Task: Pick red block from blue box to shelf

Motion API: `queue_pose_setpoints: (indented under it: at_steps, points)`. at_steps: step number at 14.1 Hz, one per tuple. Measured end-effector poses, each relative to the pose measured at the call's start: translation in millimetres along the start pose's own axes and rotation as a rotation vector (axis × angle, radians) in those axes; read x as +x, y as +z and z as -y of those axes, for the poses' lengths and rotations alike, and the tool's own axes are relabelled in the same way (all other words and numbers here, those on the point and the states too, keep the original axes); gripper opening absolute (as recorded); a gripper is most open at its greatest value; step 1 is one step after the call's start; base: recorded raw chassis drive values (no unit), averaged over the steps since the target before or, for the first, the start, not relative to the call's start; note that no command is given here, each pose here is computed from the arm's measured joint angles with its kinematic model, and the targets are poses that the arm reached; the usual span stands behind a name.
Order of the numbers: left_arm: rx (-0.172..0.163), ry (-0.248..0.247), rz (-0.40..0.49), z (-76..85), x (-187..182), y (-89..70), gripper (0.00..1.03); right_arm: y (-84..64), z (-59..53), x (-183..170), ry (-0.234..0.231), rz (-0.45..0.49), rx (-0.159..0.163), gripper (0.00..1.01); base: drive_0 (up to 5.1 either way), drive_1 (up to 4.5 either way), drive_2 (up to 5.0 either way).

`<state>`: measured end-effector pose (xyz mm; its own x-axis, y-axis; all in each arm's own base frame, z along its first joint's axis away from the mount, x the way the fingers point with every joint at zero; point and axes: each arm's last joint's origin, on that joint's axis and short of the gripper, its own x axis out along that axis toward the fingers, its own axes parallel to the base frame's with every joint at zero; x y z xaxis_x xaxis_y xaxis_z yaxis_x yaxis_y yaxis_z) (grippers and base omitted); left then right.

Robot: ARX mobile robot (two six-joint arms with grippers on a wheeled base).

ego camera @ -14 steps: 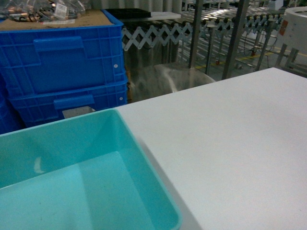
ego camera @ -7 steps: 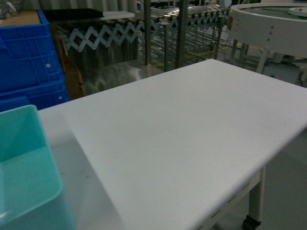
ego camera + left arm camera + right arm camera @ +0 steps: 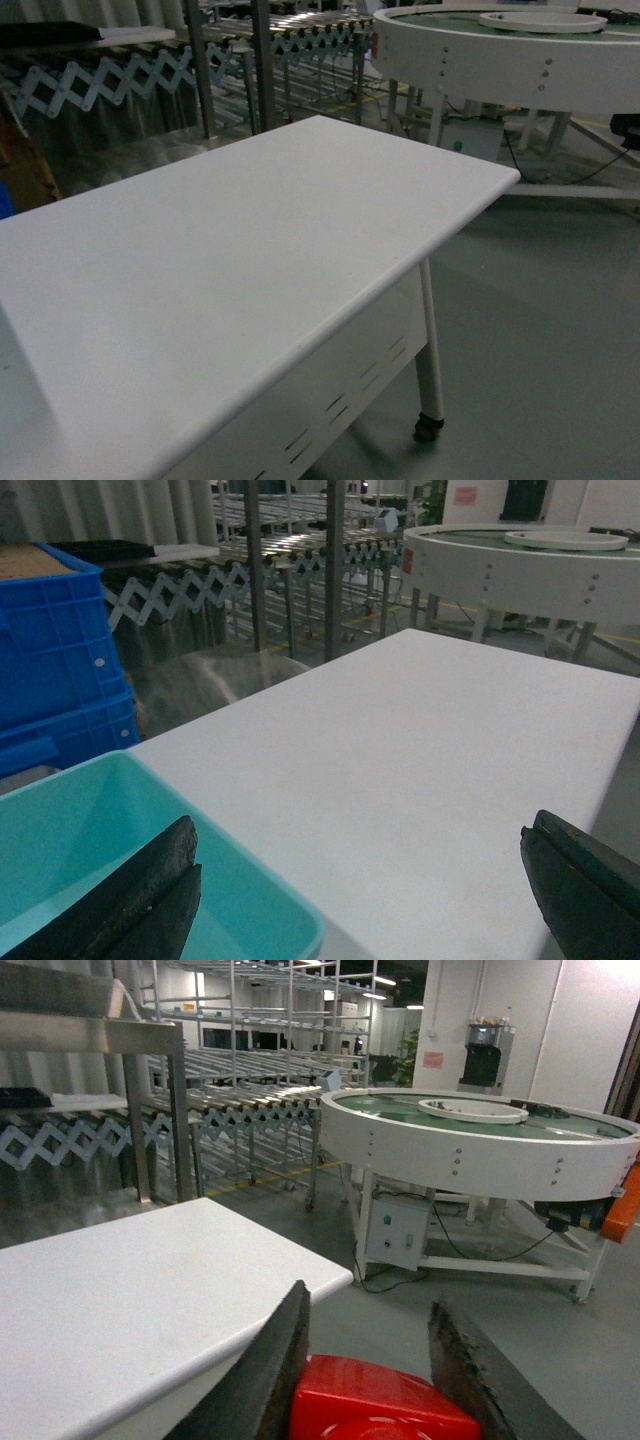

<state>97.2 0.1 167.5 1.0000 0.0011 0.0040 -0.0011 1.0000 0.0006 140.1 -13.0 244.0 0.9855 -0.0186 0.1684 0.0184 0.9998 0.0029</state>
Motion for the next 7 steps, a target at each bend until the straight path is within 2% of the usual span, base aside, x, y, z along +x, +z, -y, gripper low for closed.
queue_pose_setpoints:
  at_steps: [7]
  points:
    - [0.000, 0.000, 0.000, 0.0, 0.0, 0.0, 0.98, -0.2, 0.0, 0.2, 0.000, -0.002, 0.000, 0.29, -1.6, -1.62, -1.6]
